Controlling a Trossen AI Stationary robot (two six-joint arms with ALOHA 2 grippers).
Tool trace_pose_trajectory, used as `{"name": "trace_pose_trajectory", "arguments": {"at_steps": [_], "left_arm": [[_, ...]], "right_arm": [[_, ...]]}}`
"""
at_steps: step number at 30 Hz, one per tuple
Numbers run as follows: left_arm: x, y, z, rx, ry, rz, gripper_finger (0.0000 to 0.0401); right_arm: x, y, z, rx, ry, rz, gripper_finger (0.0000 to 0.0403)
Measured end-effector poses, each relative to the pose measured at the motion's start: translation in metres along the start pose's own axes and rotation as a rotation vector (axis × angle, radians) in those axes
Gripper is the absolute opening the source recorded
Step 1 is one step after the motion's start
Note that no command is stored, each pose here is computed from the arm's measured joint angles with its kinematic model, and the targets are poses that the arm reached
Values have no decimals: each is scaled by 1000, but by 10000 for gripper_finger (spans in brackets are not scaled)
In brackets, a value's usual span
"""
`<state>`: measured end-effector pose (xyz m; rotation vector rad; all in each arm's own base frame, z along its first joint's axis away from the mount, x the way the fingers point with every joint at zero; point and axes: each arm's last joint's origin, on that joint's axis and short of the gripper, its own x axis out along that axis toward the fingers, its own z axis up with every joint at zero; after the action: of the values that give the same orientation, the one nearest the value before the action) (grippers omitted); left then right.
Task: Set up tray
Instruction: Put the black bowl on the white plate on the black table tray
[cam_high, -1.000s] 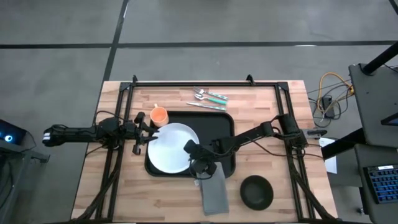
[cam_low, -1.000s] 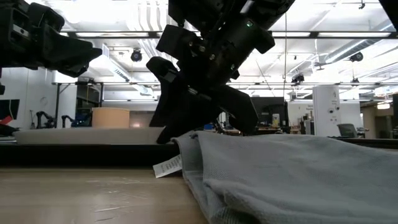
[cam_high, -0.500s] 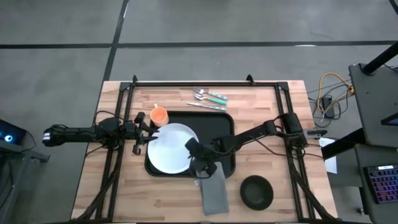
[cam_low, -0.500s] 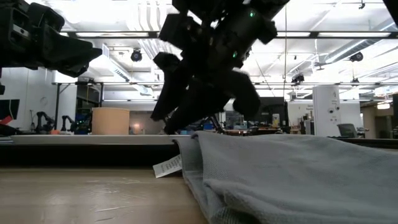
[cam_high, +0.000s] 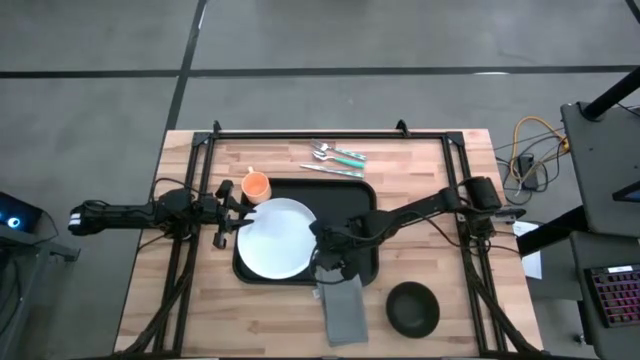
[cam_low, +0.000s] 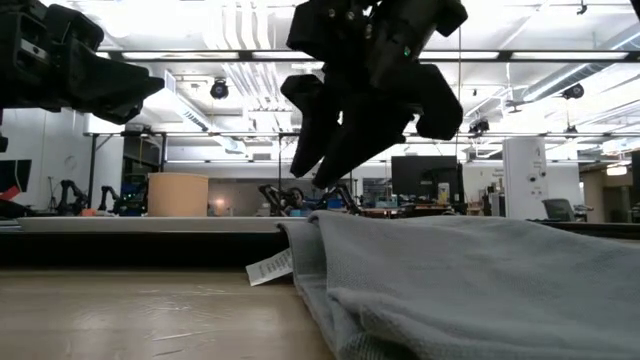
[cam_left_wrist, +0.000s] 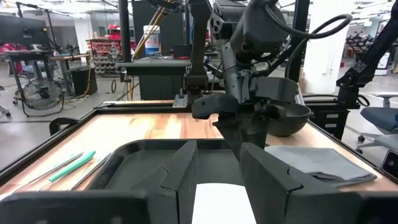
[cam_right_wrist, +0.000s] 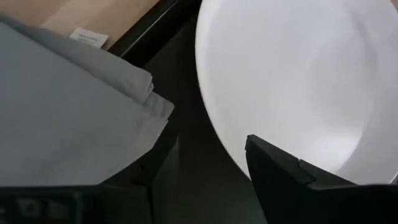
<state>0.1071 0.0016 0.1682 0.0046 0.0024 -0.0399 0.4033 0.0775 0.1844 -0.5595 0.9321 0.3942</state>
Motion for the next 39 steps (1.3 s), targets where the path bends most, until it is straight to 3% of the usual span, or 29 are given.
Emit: {"name": "trace_pose_trajectory", "arguments": {"at_steps": [14,23,27,30,34,39], "left_arm": [[0,0,-1,0,5,0,105],[1,0,-1,-1,14,0,105],[1,0,-2,-1,17,0,105],[2,0,-2,-2,23,0,105],[2,0,-3,-3,34,-1,105],[3,0,-4,-3,39,0,105]], "right_arm": [[-8,14,1,-5,49,46,164],[-46,34,6,55,99,97,160],[-63,44,0,153,183,160,162],[-70,56,-4,183,235,272,158],[-76,72,-3,161,270,361,151],[-81,88,-3,124,315,391,144]]}}
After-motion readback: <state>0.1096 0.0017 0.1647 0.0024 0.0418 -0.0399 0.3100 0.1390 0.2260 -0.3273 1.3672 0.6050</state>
